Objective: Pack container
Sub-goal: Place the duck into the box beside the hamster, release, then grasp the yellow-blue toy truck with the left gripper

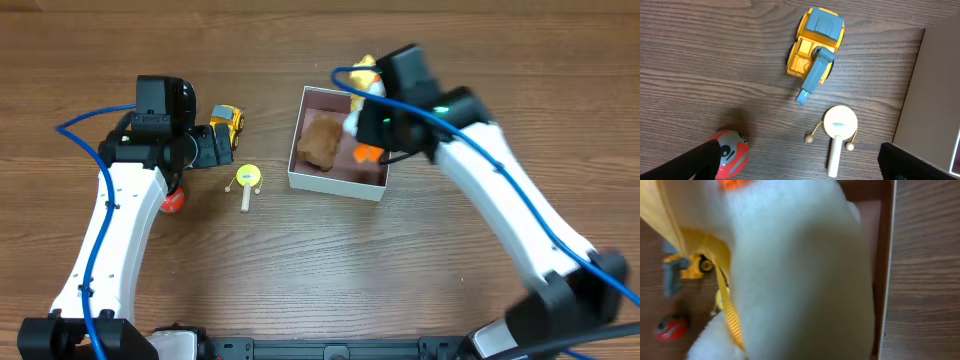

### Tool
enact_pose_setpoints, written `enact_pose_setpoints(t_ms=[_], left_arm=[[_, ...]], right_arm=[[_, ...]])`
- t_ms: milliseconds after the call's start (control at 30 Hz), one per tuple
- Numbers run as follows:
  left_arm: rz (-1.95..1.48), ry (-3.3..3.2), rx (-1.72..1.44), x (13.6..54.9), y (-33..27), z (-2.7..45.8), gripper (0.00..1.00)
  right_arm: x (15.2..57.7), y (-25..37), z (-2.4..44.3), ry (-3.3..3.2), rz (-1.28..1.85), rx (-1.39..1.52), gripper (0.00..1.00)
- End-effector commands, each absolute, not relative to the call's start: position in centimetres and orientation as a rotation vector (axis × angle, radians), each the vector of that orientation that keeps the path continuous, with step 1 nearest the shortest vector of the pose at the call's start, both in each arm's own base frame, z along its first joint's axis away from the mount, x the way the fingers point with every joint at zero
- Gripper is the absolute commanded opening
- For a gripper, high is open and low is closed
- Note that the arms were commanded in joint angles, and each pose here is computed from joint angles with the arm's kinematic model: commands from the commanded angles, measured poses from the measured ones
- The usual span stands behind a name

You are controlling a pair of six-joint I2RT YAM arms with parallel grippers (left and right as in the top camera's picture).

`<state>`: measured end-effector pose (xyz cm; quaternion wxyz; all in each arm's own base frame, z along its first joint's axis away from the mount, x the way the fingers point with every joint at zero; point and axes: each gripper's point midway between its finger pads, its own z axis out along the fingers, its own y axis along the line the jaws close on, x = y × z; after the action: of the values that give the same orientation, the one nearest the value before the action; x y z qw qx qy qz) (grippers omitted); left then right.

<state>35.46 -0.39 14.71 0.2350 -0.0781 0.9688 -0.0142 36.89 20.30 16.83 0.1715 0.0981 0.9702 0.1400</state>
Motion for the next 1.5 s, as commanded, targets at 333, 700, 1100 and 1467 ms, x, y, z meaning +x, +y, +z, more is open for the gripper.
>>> enact_pose_setpoints(t_ms=[333,700,1100,1467], left_arm=[[-0.050,2.637,-0.183,36.1,-0.6,15.5,1.00],[-0.176,2.639,-0.145,36.1,-2.3,15.6,1.00],[0.022,2.602,0.210,42.4,-0.8,14.3,0.97],[0.024,2.832,0.395,45.2,-0.9,5.2,0.80]], right_arm=[[38.3,18.1,8.5,2.848,0.065,0.429,0.84],[37.9,15.3,25.3,2.464,0.161,0.183,1.00],[35.2,9.0,26.0,2.549,0.231,0.396,1.00],[34.5,8.8,25.6,2.582,0.216,0.398,1.00]])
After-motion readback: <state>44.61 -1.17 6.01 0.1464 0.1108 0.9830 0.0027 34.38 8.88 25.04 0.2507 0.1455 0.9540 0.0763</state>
